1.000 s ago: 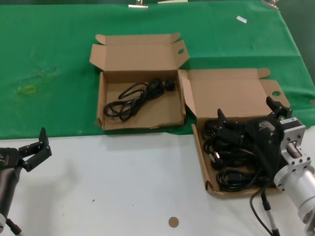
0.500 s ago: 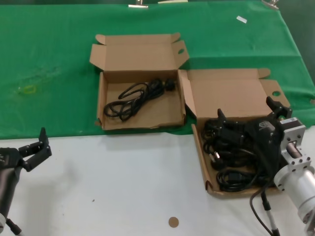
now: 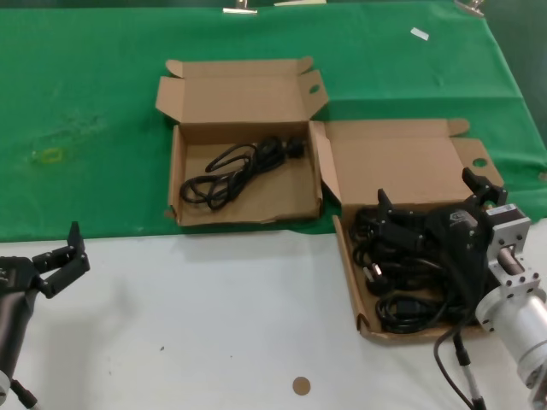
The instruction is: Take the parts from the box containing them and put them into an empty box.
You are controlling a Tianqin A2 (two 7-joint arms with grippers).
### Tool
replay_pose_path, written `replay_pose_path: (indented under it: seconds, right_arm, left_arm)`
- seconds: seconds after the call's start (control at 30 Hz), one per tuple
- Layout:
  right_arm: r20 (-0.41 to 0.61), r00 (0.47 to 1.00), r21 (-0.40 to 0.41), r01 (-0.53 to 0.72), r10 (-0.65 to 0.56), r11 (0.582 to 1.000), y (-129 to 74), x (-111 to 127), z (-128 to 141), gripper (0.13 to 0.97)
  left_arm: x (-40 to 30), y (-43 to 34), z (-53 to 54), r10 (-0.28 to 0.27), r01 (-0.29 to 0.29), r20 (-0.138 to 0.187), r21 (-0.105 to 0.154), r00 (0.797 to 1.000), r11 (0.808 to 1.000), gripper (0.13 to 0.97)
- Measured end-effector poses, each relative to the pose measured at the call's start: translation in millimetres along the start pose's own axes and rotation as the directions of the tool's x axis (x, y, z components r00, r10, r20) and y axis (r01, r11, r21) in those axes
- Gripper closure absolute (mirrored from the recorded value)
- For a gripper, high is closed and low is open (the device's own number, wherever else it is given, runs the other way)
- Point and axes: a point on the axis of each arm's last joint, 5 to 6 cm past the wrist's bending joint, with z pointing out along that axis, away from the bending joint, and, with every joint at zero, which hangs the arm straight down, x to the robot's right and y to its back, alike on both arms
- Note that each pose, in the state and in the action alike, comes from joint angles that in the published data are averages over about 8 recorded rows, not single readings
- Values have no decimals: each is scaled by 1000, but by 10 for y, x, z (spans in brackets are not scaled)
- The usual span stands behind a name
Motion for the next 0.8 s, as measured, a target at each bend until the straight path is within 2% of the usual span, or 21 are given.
replay_pose_path:
  seconds: [0.8]
  right_arm:
    - [0, 1000, 0, 0, 0, 1000, 0, 0, 0, 130]
  left_arm:
    - [0, 0, 0, 0, 0, 0, 0, 1000, 1000, 132]
